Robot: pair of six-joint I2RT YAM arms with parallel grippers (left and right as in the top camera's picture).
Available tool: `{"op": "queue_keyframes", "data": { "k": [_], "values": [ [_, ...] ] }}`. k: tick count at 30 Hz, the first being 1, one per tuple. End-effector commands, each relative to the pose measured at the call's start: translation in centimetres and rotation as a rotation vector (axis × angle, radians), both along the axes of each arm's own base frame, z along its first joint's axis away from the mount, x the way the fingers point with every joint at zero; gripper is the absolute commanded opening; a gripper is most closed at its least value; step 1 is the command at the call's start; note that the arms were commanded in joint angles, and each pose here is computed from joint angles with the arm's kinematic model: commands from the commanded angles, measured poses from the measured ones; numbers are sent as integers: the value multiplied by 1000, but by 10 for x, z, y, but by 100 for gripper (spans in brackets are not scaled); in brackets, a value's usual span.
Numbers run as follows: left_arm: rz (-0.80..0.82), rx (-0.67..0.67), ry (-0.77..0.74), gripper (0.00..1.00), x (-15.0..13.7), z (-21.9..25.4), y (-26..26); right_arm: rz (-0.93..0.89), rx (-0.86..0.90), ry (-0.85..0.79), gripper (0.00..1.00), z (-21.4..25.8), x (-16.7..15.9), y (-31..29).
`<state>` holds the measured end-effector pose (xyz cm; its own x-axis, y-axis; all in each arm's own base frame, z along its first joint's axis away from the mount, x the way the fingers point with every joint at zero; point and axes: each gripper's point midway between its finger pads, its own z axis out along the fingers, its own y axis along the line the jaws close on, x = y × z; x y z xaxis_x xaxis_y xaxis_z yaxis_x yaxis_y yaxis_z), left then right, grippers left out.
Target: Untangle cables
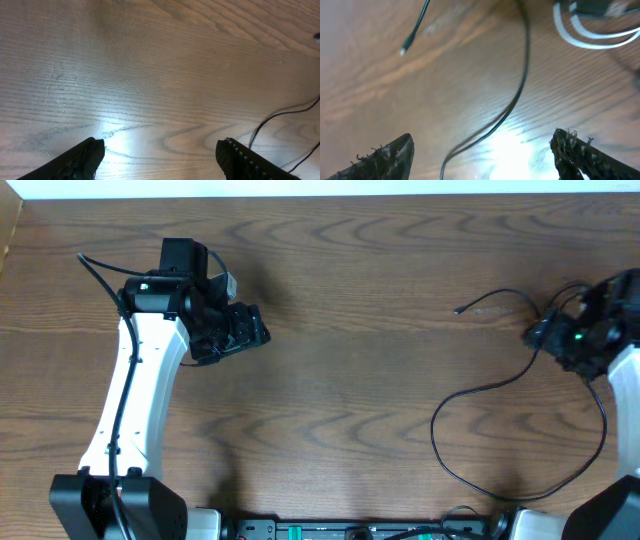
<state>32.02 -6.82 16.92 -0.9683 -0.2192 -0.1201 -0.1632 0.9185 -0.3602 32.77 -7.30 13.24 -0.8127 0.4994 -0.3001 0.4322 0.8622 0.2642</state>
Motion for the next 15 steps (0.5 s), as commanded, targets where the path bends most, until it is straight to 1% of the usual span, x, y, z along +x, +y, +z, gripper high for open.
{"op": "queue_keyframes", "data": {
  "k": [1,4,7,15],
  "values": [
    [6,9,6,77,-1,-1,2,-44,-56,71,86,-15,-12,2],
    [6,9,5,77,-1,-1,2,-143,-109,126,86,-30,-24,-5],
    [6,9,8,77,-2,-1,2,-227,-94,149,86,-48,-32,-5],
    [6,9,10,77,-2,-1,2,-404,-30,88,83,-86,-31,-3]
  ]
}}
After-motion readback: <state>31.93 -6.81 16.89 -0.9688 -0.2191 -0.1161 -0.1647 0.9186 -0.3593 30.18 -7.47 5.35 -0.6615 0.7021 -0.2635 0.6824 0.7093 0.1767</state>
